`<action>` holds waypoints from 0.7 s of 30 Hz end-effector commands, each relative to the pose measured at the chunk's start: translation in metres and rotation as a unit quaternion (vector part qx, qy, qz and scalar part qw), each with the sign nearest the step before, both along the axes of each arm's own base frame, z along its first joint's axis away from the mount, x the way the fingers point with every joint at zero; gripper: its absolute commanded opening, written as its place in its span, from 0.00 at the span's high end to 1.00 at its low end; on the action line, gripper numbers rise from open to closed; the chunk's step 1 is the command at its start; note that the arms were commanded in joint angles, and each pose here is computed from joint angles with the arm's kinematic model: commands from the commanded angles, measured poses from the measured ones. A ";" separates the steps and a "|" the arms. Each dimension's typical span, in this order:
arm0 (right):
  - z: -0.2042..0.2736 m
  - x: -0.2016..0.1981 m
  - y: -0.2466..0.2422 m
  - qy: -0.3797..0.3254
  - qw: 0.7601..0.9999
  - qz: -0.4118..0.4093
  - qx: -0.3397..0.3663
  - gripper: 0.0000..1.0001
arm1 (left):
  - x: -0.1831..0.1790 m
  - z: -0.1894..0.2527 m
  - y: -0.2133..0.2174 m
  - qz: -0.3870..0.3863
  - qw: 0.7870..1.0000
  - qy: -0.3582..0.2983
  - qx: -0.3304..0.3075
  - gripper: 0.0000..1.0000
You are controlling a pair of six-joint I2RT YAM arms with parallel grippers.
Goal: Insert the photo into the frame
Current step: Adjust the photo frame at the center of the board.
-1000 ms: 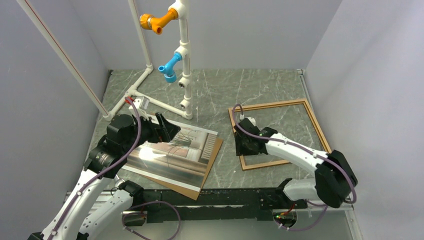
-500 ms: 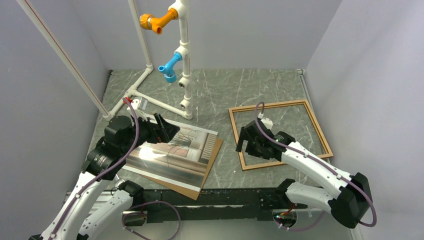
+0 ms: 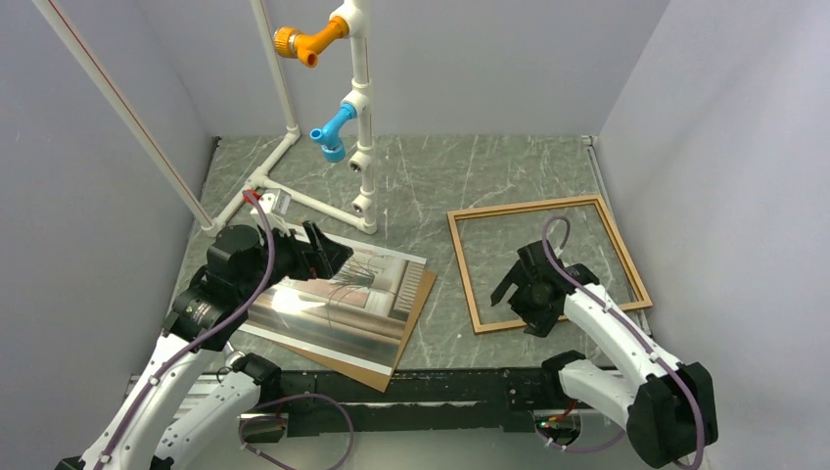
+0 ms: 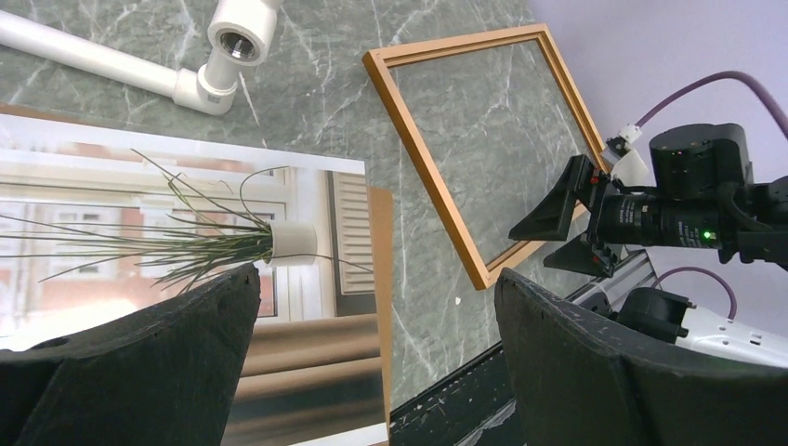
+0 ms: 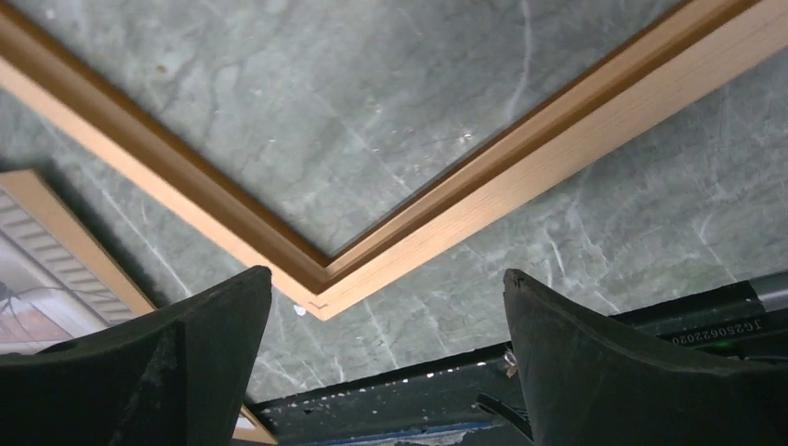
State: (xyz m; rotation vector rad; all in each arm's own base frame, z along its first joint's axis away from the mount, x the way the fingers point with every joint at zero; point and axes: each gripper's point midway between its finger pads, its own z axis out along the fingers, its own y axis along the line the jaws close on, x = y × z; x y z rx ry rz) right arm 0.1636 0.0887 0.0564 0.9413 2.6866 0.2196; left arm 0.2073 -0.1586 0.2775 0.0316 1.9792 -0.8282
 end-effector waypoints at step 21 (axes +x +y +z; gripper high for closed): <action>-0.034 0.042 -0.028 0.014 0.999 0.023 -0.035 0.83 | 0.004 0.002 -0.004 -0.005 1.000 -0.002 -0.002 0.01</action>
